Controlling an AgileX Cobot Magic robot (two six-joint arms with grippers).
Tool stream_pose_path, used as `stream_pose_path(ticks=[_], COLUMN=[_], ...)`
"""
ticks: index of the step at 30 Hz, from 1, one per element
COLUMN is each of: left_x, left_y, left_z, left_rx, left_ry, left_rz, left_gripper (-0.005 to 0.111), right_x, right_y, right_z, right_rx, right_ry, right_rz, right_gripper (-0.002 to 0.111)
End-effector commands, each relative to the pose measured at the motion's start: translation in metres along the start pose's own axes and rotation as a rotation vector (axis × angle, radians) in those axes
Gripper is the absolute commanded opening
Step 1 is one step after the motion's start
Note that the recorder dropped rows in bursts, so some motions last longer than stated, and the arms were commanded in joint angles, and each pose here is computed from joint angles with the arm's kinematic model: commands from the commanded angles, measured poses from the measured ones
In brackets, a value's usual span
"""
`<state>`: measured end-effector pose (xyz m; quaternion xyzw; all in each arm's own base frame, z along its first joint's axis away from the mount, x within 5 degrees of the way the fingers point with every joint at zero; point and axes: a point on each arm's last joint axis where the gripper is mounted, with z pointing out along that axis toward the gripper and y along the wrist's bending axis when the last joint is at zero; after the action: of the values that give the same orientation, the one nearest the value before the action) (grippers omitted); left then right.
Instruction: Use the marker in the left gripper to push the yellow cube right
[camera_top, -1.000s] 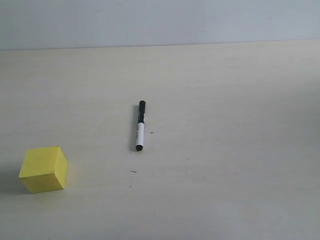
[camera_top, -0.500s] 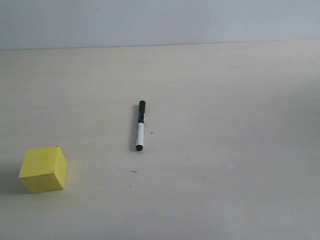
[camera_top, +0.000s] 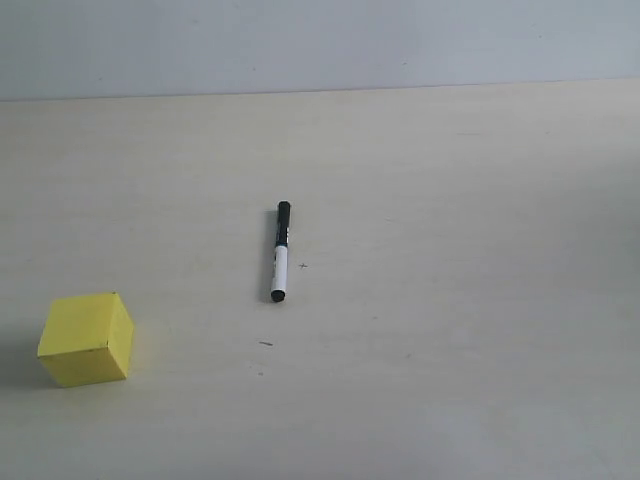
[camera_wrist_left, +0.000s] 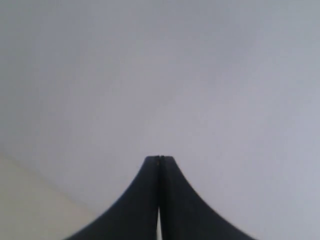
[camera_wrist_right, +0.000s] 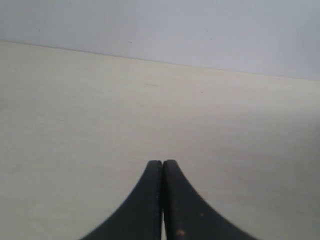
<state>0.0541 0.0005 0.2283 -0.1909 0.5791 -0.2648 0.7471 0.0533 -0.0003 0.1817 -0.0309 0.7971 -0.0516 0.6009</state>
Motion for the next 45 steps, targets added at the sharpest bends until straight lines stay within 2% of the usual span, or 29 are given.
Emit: stream_pose_path(ticks=[1, 3, 6, 8, 12, 13, 17, 19, 22, 27, 29, 34, 38, 40, 45], left_x=[-0.060, -0.087, -0.126, -0.141, -0.137, -0.128, -0.090, -0.065, -0.022, 0.050, 0.078, 0.145, 0.194, 0.211, 0.244], left_y=[-0.037, -0.058, -0.096, -0.113, -0.123, -0.120, -0.102, -0.096, -0.098, -0.118, -0.129, -0.140, -0.156, -0.157, -0.152], left_z=[-0.005, 0.004, 0.038, 0.076, 0.157, 0.181, 0.232, 0.250, 0.268, 0.272, 0.268, 0.262, 0.262, 0.263, 0.260], left_rx=[0.214, 0.231, 0.201, 0.146, -0.025, -0.087, -0.231, -0.252, -0.214, -0.143, -0.146, -0.231, -0.240, -0.262, -0.298], left_ry=[-0.404, -0.428, -0.337, -0.204, 0.218, 0.387, 0.866, 1.074, 1.269, 1.422, 1.461, 1.513, 1.656, 1.703, 1.760], left_rz=[-0.025, -0.002, 0.133, 0.203, 0.326, 0.349, 0.398, 0.414, 0.464, 0.583, 0.663, 0.819, 0.801, 0.809, 0.666], left_gripper=[0.000, 0.000, 0.000, 0.000, 0.000, 0.000, 0.000, 0.000, 0.000, 0.000, 0.000, 0.000, 0.000, 0.000, 0.000], right_x=[0.000, 0.000, 0.000, 0.000, 0.000, 0.000, 0.000, 0.000, 0.000, 0.000, 0.000, 0.000, 0.000, 0.000, 0.000], right_y=[0.000, 0.000, 0.000, 0.000, 0.000, 0.000, 0.000, 0.000, 0.000, 0.000, 0.000, 0.000, 0.000, 0.000, 0.000], right_z=[0.000, 0.000, 0.000, 0.000, 0.000, 0.000, 0.000, 0.000, 0.000, 0.000, 0.000, 0.000, 0.000, 0.000, 0.000], right_rx=[0.006, 0.006, 0.006, 0.006, 0.006, 0.006, 0.006, 0.006, 0.006, 0.006, 0.006, 0.006, 0.006, 0.006, 0.006], right_ry=[-0.011, -0.011, -0.011, -0.011, -0.011, -0.011, -0.011, -0.011, -0.011, -0.011, -0.011, -0.011, -0.011, -0.011, -0.011], right_rz=[0.006, 0.006, 0.006, 0.006, 0.006, 0.006, 0.006, 0.006, 0.006, 0.006, 0.006, 0.006, 0.006, 0.006, 0.006], right_gripper=[0.000, 0.000, 0.000, 0.000, 0.000, 0.000, 0.000, 0.000, 0.000, 0.000, 0.000, 0.000, 0.000, 0.000, 0.000])
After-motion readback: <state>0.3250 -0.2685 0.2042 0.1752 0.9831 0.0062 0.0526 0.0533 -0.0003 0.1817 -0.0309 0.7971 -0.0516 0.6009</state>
